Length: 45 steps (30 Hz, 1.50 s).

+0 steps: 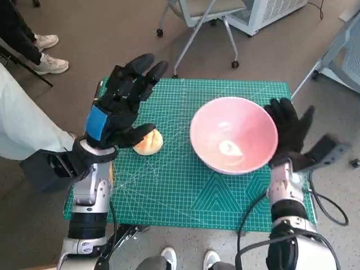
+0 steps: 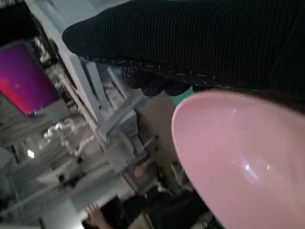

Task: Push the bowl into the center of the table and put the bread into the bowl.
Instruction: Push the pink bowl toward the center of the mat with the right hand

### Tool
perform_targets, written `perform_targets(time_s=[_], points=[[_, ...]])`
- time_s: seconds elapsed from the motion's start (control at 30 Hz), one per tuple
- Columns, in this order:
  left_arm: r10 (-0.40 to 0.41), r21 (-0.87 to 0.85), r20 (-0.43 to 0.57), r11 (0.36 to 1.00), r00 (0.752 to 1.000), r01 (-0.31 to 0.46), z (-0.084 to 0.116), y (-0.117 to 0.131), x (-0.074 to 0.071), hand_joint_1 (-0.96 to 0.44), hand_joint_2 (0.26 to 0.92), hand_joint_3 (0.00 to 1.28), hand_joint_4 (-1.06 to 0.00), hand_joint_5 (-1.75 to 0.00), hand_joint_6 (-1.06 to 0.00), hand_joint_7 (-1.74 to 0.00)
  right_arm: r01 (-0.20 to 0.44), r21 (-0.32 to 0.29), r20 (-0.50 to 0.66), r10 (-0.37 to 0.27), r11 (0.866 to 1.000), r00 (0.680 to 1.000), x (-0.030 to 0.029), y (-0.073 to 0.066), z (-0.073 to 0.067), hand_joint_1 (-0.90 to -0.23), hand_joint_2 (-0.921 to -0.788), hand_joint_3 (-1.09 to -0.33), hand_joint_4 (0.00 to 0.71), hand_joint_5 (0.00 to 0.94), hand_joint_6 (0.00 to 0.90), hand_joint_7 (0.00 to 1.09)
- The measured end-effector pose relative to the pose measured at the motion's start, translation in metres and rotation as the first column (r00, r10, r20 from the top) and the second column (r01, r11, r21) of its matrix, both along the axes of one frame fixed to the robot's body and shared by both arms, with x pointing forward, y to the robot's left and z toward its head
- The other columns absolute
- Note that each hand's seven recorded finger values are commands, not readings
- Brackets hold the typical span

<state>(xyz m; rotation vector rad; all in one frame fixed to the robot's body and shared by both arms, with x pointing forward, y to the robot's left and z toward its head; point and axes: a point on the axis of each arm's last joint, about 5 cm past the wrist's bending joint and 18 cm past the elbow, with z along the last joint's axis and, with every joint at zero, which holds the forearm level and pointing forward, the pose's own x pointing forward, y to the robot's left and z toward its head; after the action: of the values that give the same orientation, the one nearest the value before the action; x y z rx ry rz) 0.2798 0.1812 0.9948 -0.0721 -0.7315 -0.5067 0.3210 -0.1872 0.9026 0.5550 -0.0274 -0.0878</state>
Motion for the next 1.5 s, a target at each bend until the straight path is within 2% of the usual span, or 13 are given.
perform_targets(time_s=[0.73,1.13,1.5], points=[[0.029,-0.020,-0.042,0.999,0.999,-0.029,-0.003,0.002,-0.007,-0.56,0.921,0.25,-0.13,-0.18,0.00,-0.56,-0.123,0.019,0.001,0.123,0.992,0.992,0.0112,0.033,0.012,-0.639,-0.921,-0.868,0.125,0.006,0.168,0.19],[0.031,-0.022,-0.045,0.999,0.999,-0.032,-0.003,0.002,-0.007,-0.56,0.921,0.25,-0.14,-0.17,0.00,-0.56,-0.144,0.006,-0.001,0.144,0.990,0.990,0.0129,0.036,0.014,-0.628,-0.921,-0.869,0.123,0.003,0.168,0.17],[0.033,-0.021,-0.049,0.999,0.998,-0.034,-0.004,0.002,-0.008,-0.55,0.921,0.25,-0.14,-0.16,0.00,-0.56,-0.145,-0.036,0.008,0.145,0.989,0.989,0.0135,0.033,0.016,-0.621,-0.921,-0.878,0.126,0.003,0.179,0.17]])
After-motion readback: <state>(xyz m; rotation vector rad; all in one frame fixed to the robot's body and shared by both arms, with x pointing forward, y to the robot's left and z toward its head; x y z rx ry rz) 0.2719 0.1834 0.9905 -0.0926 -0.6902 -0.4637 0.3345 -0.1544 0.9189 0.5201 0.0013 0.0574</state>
